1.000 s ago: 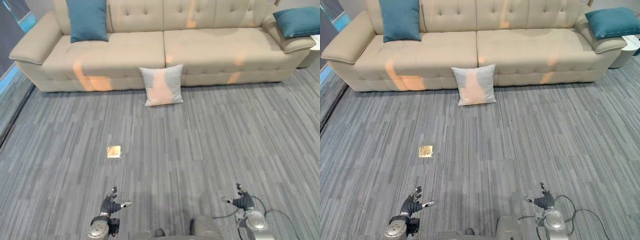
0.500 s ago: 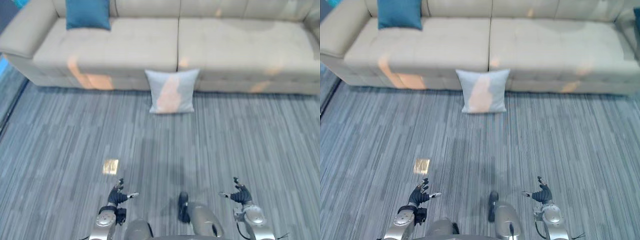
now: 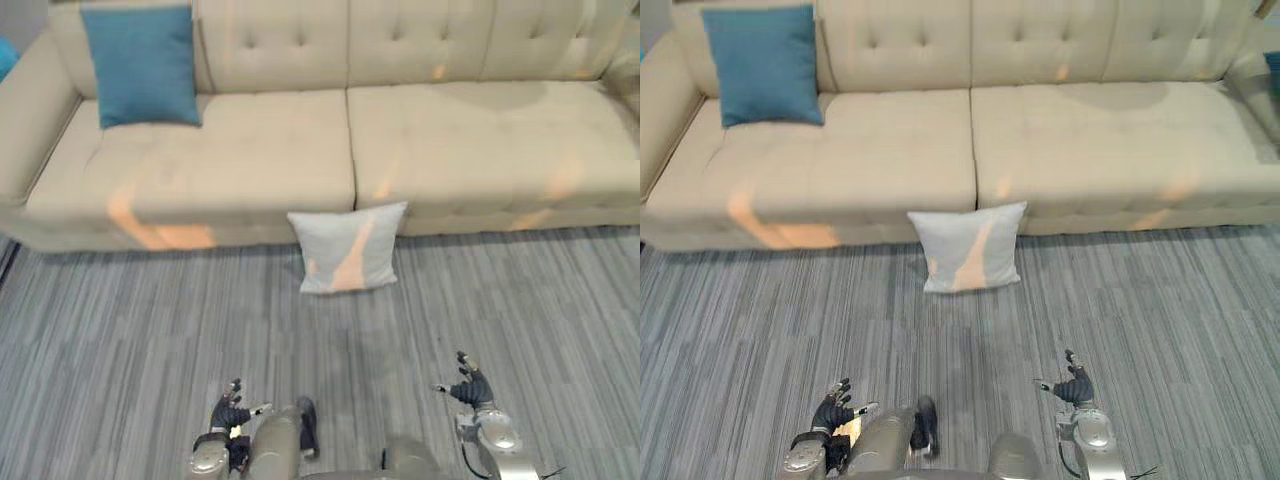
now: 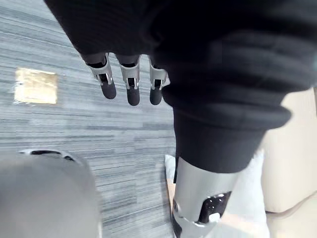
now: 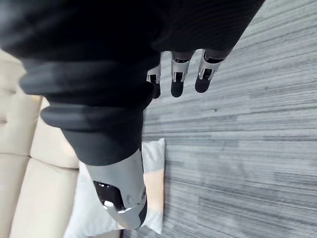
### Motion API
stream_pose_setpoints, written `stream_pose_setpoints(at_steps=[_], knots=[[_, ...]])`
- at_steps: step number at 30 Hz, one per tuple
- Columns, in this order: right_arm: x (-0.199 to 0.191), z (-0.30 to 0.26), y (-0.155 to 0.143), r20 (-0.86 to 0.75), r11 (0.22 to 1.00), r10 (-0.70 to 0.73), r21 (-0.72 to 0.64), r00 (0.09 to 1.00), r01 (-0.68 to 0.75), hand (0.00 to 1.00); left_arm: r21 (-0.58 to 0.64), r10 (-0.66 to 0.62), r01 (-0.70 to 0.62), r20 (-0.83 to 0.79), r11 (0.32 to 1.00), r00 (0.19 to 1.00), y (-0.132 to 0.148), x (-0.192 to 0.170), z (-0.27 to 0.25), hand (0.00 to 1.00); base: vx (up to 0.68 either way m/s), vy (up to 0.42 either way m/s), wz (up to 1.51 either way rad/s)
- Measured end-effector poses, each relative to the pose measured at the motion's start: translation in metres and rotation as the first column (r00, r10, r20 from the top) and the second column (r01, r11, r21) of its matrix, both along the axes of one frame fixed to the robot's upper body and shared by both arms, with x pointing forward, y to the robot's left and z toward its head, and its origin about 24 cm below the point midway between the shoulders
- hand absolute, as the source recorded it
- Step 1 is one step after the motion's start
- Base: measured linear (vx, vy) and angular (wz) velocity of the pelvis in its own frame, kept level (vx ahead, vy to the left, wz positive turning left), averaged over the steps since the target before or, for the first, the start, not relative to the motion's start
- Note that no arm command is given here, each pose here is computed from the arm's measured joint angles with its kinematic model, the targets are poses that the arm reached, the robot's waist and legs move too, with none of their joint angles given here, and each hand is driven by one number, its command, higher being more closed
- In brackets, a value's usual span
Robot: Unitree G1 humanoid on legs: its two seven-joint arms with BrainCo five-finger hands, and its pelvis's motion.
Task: Pick up cushions and gather them together orderly.
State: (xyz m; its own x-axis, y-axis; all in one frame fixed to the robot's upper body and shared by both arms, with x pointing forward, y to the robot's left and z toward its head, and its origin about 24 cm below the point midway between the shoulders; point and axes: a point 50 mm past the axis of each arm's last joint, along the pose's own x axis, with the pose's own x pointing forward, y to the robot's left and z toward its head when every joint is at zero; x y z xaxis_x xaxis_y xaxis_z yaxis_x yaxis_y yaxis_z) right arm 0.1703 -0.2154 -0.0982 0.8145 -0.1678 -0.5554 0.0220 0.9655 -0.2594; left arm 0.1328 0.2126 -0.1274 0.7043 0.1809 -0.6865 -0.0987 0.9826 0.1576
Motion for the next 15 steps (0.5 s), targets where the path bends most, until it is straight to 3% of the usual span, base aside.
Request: stream_pose_setpoints(at_steps=[5, 9, 15], knots=[[-0.010, -0.003, -0.008, -0.032, 0.999, 0.007, -0.033, 0.999, -0.008, 0.00, 0.008, -0.020, 0.019, 0.032, 1.000, 0.999, -0.001, 0.012, 0.005, 0.00, 0.53, -0.091, 0.33], [-0.015, -0.005, -0.019, -0.065, 0.998, -0.025, -0.060, 0.998, 0.021, 0.00, -0.037, -0.018, 0.019, 0.034, 0.999, 0.999, -0.017, 0.015, 0.002, 0.00, 0.52, -0.192, 0.37], [-0.009, 0.005, -0.006, 0.017, 1.000, -0.023, -0.022, 1.000, 0.023, 0.00, -0.108, -0.009, 0.016, 0.065, 0.994, 0.998, -0.042, 0.020, 0.003, 0.00, 0.35, -0.152, 0.19]])
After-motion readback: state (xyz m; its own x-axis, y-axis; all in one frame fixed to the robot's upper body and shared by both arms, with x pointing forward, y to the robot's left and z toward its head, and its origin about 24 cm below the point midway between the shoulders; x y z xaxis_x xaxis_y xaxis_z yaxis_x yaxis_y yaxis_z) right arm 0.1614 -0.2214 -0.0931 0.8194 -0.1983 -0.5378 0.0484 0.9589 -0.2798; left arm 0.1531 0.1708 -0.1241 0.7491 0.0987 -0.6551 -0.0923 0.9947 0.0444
